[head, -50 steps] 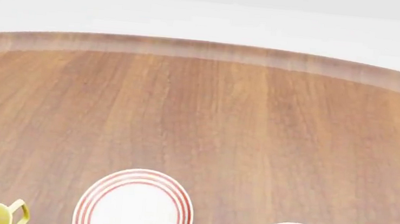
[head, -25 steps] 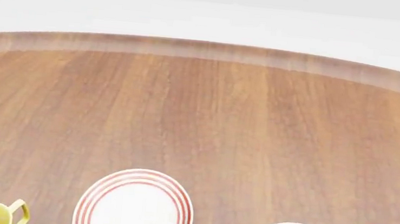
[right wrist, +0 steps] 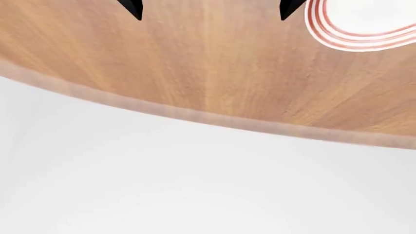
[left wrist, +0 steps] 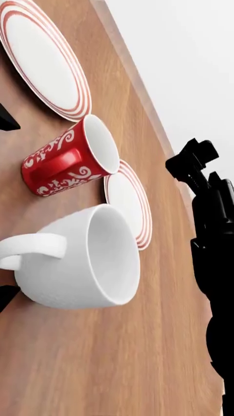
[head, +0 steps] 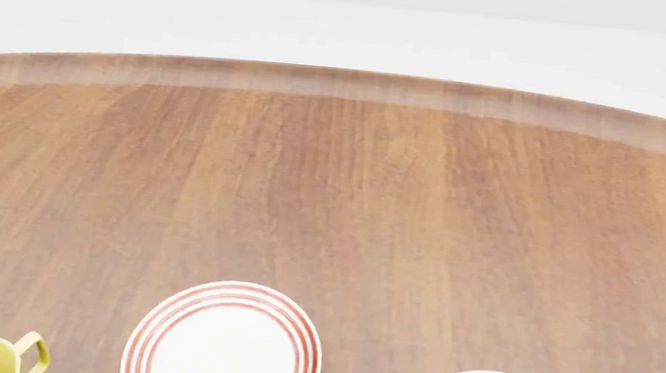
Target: Put the white mug on the left plate.
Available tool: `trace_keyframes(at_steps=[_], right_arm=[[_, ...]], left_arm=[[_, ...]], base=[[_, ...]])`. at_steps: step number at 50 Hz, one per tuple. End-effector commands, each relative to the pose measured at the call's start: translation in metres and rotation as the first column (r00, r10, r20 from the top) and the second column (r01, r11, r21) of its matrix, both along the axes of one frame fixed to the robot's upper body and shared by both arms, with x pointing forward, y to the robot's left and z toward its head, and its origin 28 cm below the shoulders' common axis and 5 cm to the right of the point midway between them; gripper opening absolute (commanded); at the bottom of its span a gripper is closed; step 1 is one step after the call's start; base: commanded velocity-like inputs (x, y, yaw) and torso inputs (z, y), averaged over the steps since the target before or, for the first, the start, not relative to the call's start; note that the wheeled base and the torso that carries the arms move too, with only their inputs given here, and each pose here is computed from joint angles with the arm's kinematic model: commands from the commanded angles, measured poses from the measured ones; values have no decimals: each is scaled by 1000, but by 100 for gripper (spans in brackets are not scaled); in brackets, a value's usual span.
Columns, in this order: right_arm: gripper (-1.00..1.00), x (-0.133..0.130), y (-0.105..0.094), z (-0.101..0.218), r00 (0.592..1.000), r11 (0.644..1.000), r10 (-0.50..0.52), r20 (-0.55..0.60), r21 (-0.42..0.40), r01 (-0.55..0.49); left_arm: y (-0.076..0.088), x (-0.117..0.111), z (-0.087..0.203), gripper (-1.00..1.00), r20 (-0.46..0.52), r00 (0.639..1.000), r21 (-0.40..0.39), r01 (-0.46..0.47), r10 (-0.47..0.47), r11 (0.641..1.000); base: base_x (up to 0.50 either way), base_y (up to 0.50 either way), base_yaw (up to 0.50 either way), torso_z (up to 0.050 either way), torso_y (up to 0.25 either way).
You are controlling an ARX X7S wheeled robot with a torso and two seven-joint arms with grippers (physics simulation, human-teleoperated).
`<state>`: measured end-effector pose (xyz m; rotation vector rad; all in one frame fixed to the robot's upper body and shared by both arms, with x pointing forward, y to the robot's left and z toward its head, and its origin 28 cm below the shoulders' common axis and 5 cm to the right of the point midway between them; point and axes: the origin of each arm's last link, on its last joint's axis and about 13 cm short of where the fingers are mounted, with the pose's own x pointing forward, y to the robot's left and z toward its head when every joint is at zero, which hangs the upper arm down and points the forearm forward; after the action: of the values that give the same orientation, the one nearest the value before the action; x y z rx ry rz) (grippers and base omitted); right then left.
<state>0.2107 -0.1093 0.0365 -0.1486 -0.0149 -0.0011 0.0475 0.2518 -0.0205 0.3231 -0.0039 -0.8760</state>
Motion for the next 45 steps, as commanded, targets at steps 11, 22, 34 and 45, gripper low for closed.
trace_keyframes(at_steps=[11,22,34,45], right_arm=[[100,4,-5,3,1000,999,4,-1,41,-4],[100,5,-9,6,1000,999,-14,4,52,14],[100,5,-11,13,999,998,-26,19,55,24],[100,6,-12,19,999,998,-26,27,65,24]], left_arm=[[-4,10,-5,100,-4,1000,-49,26,-26,998],[-8,12,-8,100,-16,999,-75,37,-39,997],[-11,13,-16,100,-50,997,-73,59,-63,996],[-12,16,-27,100,-75,995,-62,64,-69,996]], base=[[0,0,0,0,0],[0,0,0,0,0],[0,0,0,0,0],[0,0,0,0,0]])
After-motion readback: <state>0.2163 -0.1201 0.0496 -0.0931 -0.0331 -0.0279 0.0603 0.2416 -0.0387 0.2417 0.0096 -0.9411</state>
